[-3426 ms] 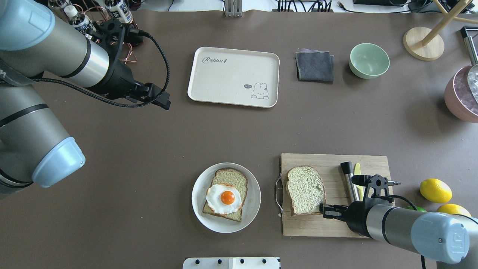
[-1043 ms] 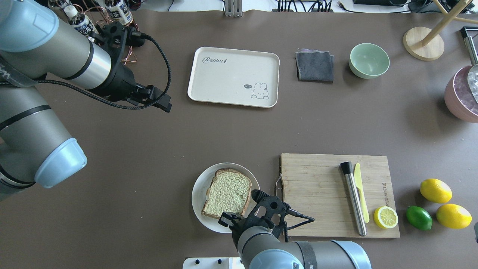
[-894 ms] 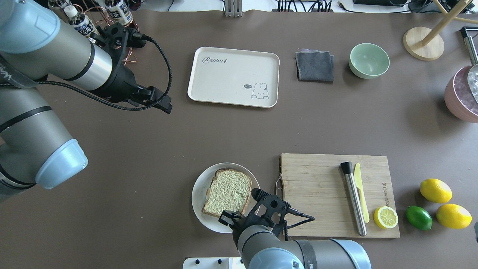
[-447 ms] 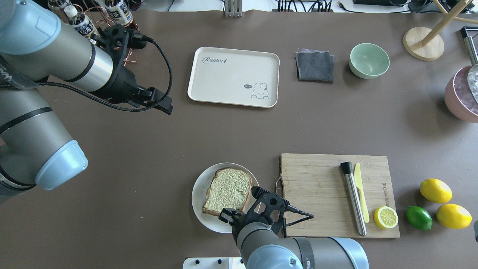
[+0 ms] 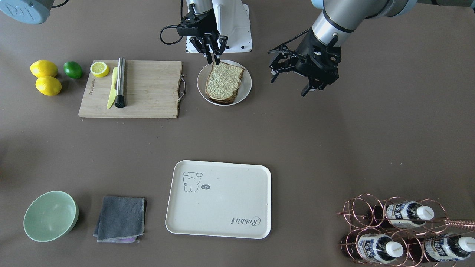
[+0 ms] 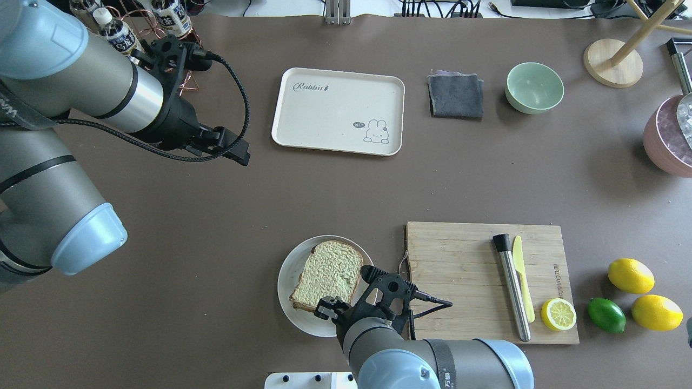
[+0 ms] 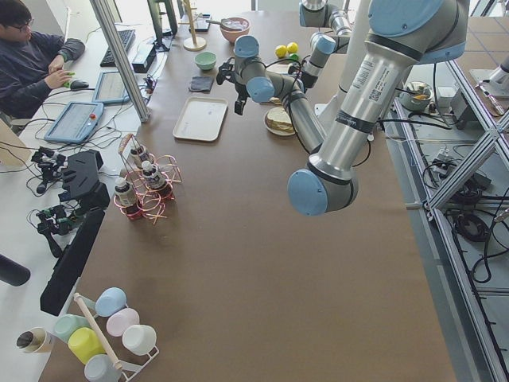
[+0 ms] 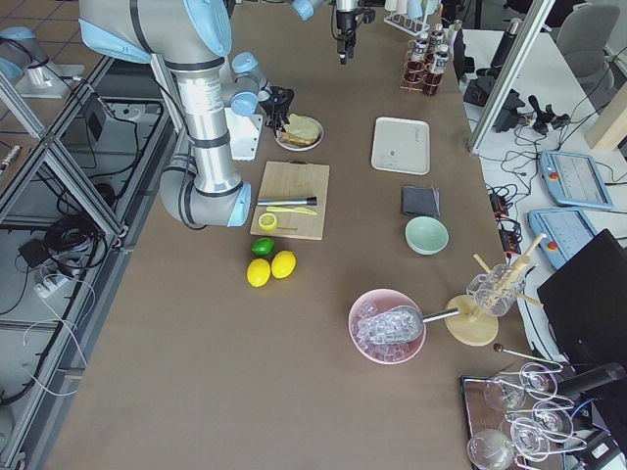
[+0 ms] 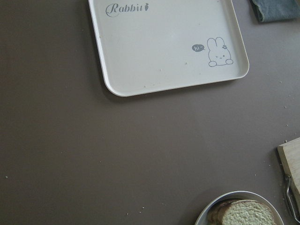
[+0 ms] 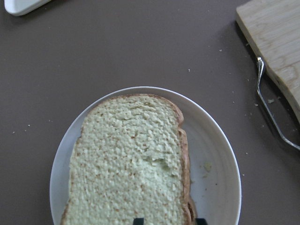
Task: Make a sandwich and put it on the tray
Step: 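Raise the right gripper away from the plate while the left arm moves toward the plate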
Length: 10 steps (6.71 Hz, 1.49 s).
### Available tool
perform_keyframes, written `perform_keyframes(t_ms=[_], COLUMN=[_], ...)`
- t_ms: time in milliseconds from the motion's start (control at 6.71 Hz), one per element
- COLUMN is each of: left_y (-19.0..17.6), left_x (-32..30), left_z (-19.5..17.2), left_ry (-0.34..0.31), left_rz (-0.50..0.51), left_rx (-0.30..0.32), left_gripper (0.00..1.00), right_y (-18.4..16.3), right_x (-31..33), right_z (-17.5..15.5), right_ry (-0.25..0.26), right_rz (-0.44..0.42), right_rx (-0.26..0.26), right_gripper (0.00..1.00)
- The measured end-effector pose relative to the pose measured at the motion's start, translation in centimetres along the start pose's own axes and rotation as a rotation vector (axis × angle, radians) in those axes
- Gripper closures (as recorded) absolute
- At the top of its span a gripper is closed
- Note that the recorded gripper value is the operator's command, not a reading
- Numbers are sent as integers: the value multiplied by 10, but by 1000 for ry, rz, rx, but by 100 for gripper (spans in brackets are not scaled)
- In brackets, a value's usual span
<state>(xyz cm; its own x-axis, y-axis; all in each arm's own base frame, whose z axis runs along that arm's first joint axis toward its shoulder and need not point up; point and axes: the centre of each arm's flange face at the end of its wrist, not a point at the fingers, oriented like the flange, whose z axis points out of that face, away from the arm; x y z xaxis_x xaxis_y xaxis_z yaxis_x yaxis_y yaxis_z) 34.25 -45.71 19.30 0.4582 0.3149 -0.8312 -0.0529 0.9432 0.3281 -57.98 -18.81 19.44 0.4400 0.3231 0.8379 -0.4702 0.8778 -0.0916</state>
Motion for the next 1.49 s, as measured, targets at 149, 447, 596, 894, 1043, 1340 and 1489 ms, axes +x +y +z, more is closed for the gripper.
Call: perform_keyframes(t_ms=[149, 447, 596, 894, 1043, 1340, 1489], left_y=[0, 3, 6, 18, 23, 30, 35], left_x=[0, 3, 7, 16, 19, 22, 24], left_z=[0, 4, 9, 24, 30, 52, 67], left_ry=[0, 2, 5, 17, 18, 12, 16], left_rz=[1, -4, -16, -43, -45, -37, -29], left_rx=[0, -7, -15, -34, -39, -47, -51], left_gripper=[2, 2, 2, 2, 2, 2, 3], right_y=[-7, -51, -91, -191, -232, -318, -367], right_x=[-2, -6, -4, 19, 41, 97, 136], right_z=[-3, -12, -16, -26, -32, -48, -63], right_ry=[-5, 20, 57, 143, 174, 224, 237], right_rz=[-10, 5, 11, -14, -53, -168, -247], right_rx=[-1, -40, -59, -86, -93, -124, -162], right_gripper=[0, 0, 0, 0, 0, 0, 0])
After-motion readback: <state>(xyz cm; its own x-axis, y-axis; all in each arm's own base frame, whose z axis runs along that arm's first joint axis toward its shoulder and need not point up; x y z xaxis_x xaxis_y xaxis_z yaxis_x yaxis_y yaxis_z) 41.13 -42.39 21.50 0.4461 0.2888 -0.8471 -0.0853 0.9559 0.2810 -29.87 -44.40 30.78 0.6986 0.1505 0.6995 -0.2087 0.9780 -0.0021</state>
